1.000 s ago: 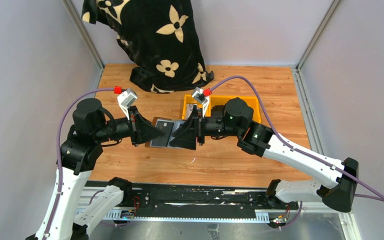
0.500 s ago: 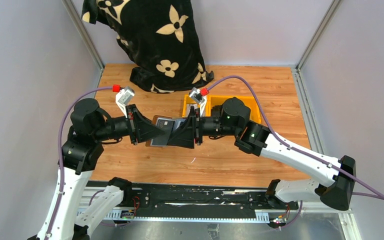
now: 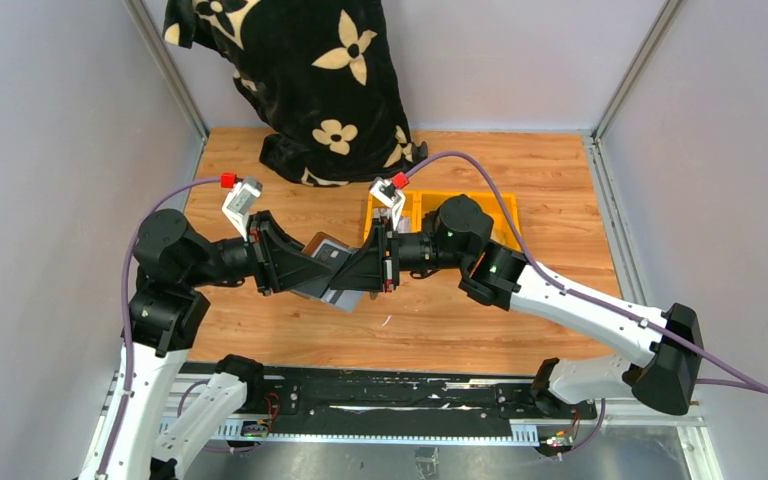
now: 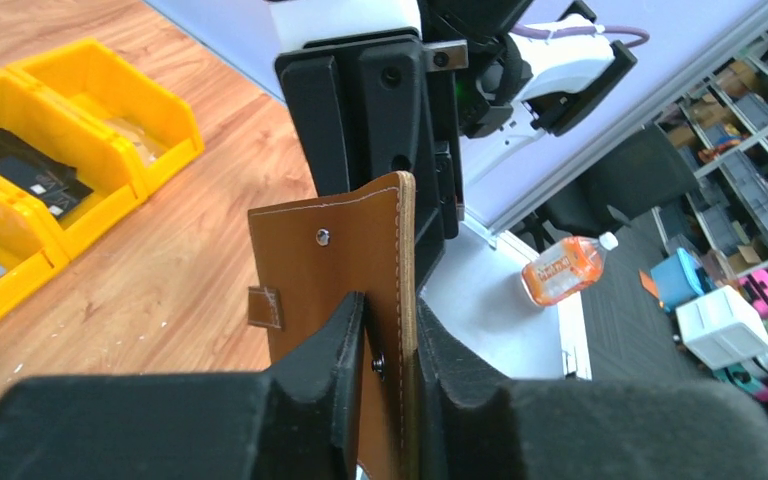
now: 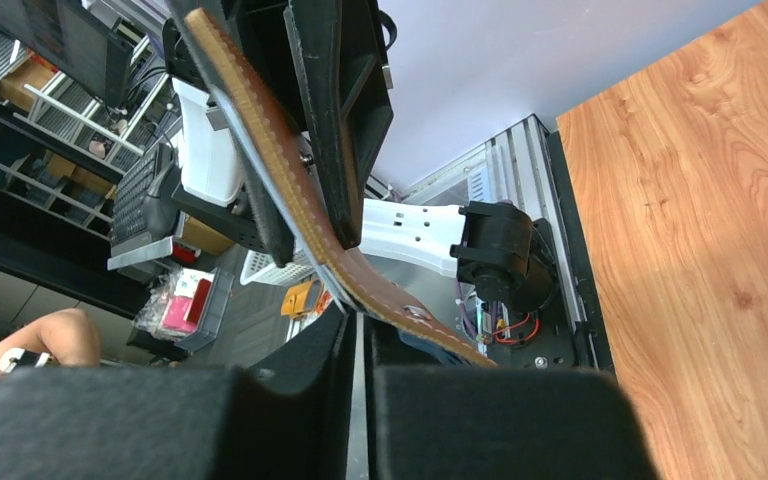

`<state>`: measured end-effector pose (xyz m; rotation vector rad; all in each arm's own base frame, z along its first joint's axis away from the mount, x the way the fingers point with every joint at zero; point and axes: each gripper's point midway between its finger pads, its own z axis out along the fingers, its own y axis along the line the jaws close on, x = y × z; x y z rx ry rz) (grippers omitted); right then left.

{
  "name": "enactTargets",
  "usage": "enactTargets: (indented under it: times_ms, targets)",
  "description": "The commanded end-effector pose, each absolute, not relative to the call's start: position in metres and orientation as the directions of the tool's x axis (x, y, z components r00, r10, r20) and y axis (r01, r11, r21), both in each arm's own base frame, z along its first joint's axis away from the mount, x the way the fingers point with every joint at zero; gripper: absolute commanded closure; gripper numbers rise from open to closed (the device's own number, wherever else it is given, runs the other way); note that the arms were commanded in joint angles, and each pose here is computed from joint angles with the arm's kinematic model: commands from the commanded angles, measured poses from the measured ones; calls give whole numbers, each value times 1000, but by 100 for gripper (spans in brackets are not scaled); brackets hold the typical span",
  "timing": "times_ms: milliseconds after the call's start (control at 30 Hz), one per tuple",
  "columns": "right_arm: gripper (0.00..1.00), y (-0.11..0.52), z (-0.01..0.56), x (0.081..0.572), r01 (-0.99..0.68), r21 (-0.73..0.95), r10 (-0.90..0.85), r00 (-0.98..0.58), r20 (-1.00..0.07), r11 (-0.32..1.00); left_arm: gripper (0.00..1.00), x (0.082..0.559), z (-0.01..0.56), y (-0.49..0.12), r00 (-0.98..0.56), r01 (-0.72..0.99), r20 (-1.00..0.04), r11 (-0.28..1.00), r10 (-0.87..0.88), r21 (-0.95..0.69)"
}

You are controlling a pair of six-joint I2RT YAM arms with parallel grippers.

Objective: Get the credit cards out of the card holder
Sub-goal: Remove the credit card from the card holder.

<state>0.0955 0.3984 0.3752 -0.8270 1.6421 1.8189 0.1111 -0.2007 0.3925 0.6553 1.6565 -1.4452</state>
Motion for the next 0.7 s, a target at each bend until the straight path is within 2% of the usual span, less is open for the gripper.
enactTargets:
  times_ms: [0,100,333,667]
  targets:
    - [96,395,426,97,-794,572,156,-604,-782,-205,75,86,385,-205,-615,783,-787,80,-49,-617]
    - [100,392,425,94,-797,568,155,-600,-785,-207,73,84,386,-205,-613,785,-789,75,-48,-614]
    - [100,385,407,92,-787,586,151,-613,-775,-192,81,87,393,-205,-605,789,-793,80,-71,-609]
    - [100,377,394,91,-775,609,155,-631,-760,-170,99,90,402,-203,-581,803,-808,97,-95,-588]
